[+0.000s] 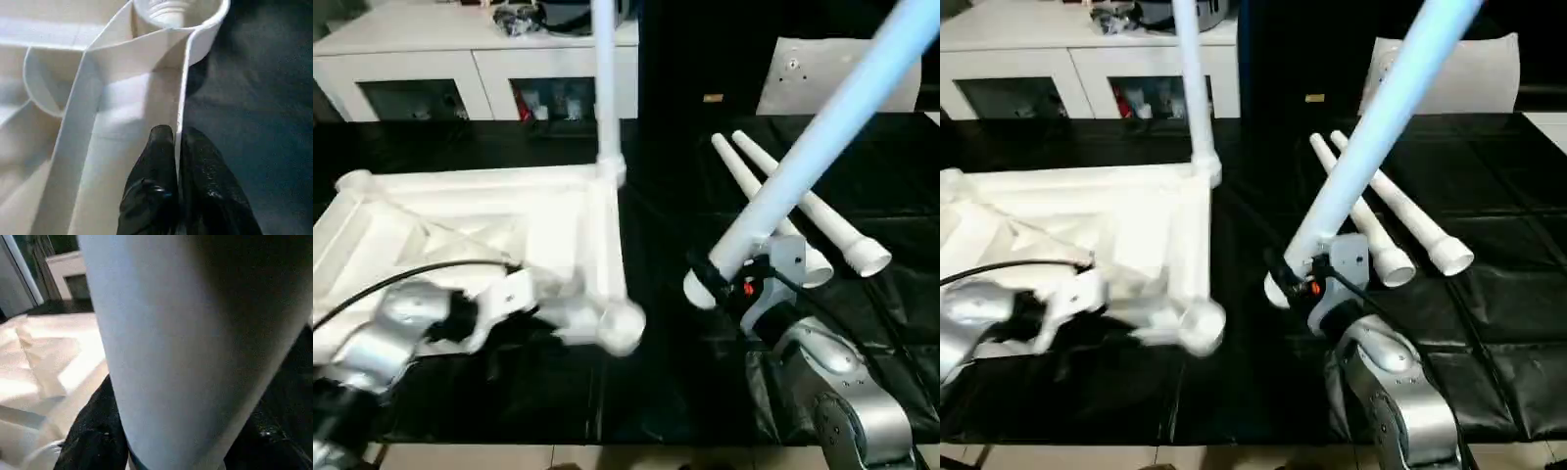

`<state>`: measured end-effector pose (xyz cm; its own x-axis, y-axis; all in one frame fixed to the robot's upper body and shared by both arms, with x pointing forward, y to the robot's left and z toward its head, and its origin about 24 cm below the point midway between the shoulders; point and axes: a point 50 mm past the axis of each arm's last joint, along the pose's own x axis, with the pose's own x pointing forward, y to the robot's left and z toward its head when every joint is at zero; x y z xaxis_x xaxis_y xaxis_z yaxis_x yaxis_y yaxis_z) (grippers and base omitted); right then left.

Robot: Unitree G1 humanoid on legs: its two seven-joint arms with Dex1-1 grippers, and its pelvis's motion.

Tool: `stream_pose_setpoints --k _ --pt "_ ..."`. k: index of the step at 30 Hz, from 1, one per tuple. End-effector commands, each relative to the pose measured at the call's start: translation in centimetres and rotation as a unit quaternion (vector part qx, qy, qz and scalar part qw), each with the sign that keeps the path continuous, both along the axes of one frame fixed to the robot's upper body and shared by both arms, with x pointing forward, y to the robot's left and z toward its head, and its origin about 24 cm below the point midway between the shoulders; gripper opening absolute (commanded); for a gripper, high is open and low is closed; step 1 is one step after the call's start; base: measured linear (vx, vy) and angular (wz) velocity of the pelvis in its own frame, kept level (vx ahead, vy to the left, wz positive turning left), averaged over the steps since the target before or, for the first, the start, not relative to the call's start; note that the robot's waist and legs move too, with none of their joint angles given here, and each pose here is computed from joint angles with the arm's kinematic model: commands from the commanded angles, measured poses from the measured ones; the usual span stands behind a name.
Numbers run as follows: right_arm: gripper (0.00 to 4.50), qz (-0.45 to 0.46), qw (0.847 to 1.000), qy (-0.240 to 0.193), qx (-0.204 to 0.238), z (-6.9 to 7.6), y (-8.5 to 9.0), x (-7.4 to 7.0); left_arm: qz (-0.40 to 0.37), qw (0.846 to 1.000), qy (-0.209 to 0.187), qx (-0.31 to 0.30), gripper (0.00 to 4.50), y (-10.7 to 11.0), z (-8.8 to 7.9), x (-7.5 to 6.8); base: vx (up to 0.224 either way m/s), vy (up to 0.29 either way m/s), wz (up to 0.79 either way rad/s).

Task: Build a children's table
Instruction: Insert table leg to table base

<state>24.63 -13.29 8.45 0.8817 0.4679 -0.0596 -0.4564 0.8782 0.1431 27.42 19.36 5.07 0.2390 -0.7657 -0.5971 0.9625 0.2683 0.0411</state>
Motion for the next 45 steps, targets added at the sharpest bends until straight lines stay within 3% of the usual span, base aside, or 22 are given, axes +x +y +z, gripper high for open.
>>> stream_pose_setpoints --k 1,4,5,7,11,17,22,30,45 --pt "1.93 0.011 1.000 -0.014 -0.002 0.3 0.4 0.2 0.038 0.999 -0.018 0.007 0.03 0.2 0.1 0.8 0.000 0.000 0.00" --pt "1.93 -0.015 0.997 -0.071 -0.039 0.8 0.5 1.0 0.068 0.997 -0.034 -0.012 0.00 -1.6 0.1 2.3 0.000 0.000 0.00" --pt "1.93 -0.015 0.997 -0.071 -0.039 0.8 0.5 1.0 0.068 0.997 -0.034 -0.012 0.00 -1.6 0.1 2.3 0.000 0.000 0.00" --pt "1.93 0.032 0.999 -0.027 -0.032 0.4 1.0 1.0 0.065 0.997 -0.032 -0.005 0.00 -2.6 -0.4 2.6 0.000 0.000 0.00" --pt "1.93 0.090 0.996 0.020 -0.014 0.0 1.3 1.1 0.032 0.998 -0.050 0.004 0.00 -3.8 -0.7 2.6 0.000 0.000 0.00" --pt "1.93 0.139 0.990 0.009 -0.020 0.2 1.9 2.1 -0.038 0.998 -0.046 0.006 0.00 -4.5 -0.6 2.0 0.000 0.000 0.00" --pt "1.93 0.173 0.984 0.013 -0.031 0.4 2.2 3.1 -0.102 0.994 -0.032 -0.030 0.00 -5.2 0.0 1.0 0.000 0.000 0.00" --pt "1.93 0.216 0.974 0.040 -0.060 -0.7 2.4 3.1 -0.107 0.993 -0.041 -0.021 0.00 -5.1 0.0 1.1 0.000 0.000 0.00" --pt "1.93 0.222 0.970 0.060 -0.083 -1.5 1.8 2.6 -0.078 0.996 -0.051 -0.018 0.00 -4.2 0.1 1.7 0.000 0.000 0.00"
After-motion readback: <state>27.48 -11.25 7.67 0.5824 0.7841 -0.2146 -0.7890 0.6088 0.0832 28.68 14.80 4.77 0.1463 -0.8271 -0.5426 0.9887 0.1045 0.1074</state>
